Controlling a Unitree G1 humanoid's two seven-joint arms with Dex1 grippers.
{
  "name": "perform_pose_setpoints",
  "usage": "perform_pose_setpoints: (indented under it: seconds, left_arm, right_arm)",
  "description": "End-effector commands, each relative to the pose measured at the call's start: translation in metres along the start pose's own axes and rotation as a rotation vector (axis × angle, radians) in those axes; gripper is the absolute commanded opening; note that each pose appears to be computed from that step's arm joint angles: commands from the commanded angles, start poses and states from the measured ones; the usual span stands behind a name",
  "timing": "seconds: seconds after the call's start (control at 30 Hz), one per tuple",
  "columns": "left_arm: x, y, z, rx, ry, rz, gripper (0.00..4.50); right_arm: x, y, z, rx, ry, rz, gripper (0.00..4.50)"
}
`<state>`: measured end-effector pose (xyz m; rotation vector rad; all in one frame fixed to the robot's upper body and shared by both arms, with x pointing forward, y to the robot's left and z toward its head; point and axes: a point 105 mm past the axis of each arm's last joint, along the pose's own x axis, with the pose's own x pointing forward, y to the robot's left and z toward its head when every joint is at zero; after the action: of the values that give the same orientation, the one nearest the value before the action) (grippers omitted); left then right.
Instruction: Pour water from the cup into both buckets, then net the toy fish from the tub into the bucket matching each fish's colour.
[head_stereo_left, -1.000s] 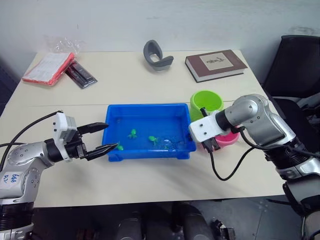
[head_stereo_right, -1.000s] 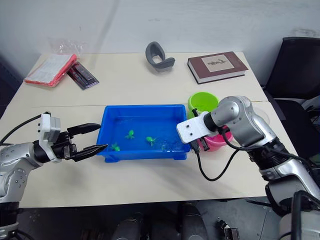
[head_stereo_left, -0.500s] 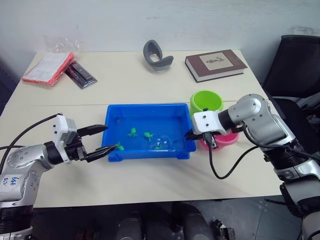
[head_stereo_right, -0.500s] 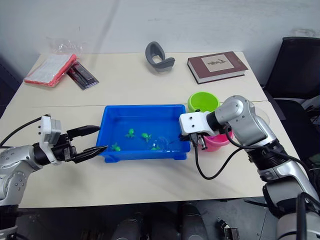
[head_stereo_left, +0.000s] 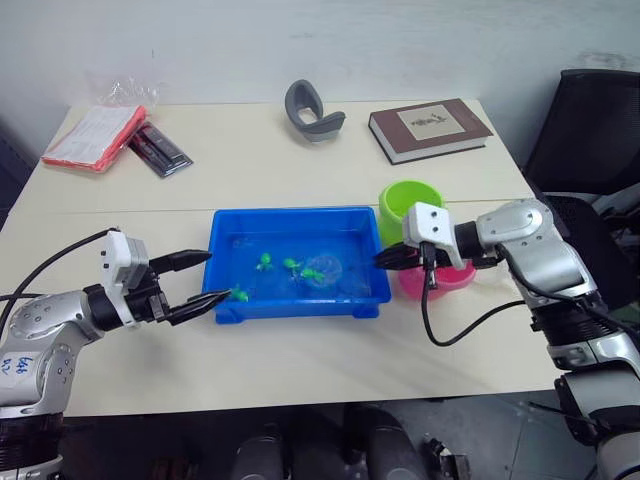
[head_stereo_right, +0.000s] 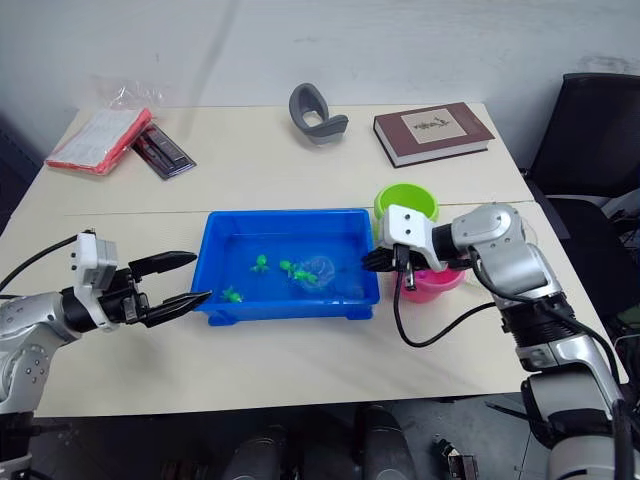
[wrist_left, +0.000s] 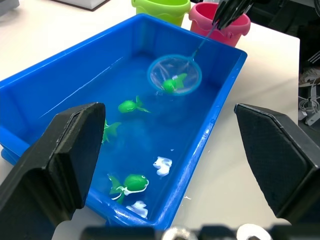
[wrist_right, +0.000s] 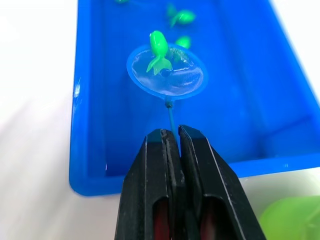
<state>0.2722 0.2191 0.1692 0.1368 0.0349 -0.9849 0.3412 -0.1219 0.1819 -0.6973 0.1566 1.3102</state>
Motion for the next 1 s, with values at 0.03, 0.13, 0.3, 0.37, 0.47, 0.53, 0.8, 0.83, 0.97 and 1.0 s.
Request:
perform_pose_setpoints:
  seconds: [0.03, 0.13, 0.3, 0.37, 0.47, 0.53, 0.8, 0.83, 0.97, 1.0]
  left_arm:
    - [0.001, -0.003, 0.011, 0.027, -0.030, -0.029, 4.44]
    - [0.002, -0.002, 0.013, 0.034, -0.037, -0.029, 4.44]
    - [0.008, 0.004, 0.023, 0.036, -0.102, -0.019, 4.44]
    - [0.013, 0.005, 0.024, 0.031, -0.114, -0.024, 4.44]
    - [0.024, 0.007, 0.028, 0.020, -0.145, -0.029, 4.44]
    - [0.030, 0.010, 0.028, 0.015, -0.149, -0.027, 4.44]
    - [0.043, 0.024, 0.038, 0.088, -0.206, -0.008, 4.44]
    - [0.044, 0.025, 0.039, 0.092, -0.214, -0.007, 4.44]
    - [0.050, 0.024, 0.034, 0.091, -0.216, -0.014, 4.44]
    - [0.052, 0.023, 0.033, 0.088, -0.217, -0.019, 4.44]
  right_arm:
    - [-0.015, -0.009, 0.019, -0.014, -0.102, -0.105, 0.00]
    - [-0.026, -0.004, 0.021, -0.006, -0.141, -0.132, 0.00]
    - [-0.045, 0.011, 0.024, 0.006, -0.204, -0.210, 0.00]
    - [-0.049, 0.015, 0.020, 0.014, -0.208, -0.256, 0.00]
    - [-0.054, 0.023, 0.011, 0.024, -0.184, -0.296, 0.00]
    - [-0.060, 0.027, 0.012, 0.026, -0.198, -0.313, 0.00]
    - [-0.118, 0.013, 0.018, 0.050, -0.197, -0.512, 0.00]
    - [-0.125, 0.011, 0.015, 0.052, -0.186, -0.543, 0.00]
    - [-0.150, -0.004, -0.001, 0.001, -0.085, -0.672, 0.00]
    - [-0.156, -0.011, -0.006, -0.037, -0.050, -0.721, 0.00]
